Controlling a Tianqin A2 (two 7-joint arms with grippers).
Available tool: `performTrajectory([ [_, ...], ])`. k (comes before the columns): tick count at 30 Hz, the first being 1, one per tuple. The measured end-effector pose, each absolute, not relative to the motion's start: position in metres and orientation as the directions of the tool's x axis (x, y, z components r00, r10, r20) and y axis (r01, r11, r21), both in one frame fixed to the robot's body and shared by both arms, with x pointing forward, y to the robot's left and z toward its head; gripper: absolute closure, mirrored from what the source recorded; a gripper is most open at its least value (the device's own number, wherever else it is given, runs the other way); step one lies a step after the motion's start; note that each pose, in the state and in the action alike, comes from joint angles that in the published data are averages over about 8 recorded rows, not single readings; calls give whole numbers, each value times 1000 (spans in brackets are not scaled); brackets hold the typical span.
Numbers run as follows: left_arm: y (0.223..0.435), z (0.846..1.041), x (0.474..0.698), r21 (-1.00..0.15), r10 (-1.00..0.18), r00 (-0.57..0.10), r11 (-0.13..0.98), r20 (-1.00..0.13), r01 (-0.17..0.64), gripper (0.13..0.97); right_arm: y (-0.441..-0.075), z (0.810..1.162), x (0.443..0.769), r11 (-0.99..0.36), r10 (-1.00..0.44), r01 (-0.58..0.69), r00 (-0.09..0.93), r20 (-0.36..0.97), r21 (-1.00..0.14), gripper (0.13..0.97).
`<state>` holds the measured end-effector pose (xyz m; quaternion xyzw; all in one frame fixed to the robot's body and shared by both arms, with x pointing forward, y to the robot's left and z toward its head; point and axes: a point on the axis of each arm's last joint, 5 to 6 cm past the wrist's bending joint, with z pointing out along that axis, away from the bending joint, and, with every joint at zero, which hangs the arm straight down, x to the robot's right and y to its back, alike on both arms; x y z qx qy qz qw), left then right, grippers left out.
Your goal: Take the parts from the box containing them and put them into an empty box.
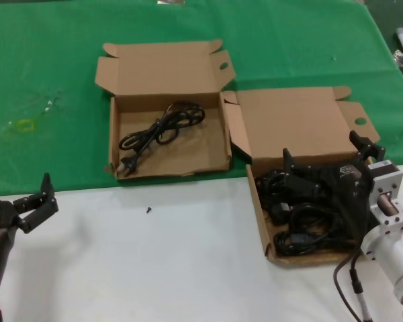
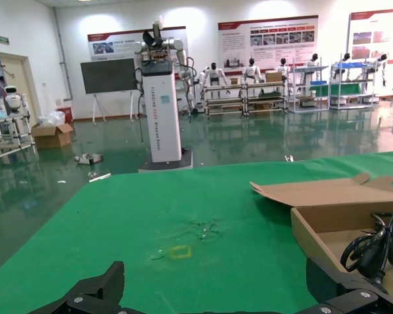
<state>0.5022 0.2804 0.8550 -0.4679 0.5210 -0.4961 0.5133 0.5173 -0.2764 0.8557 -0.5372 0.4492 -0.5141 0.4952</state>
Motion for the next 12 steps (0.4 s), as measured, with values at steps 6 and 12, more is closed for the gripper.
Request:
performTrajectory([
  [6,280,855,502,-997,-997,-35,70,-71,22,132,-276,856,517,-106,-992,27,68,108,-994,130],
  [12,280,855,502,-997,-997,-35,70,-71,22,132,-276,856,517,-106,-992,27,68,108,-994,130],
])
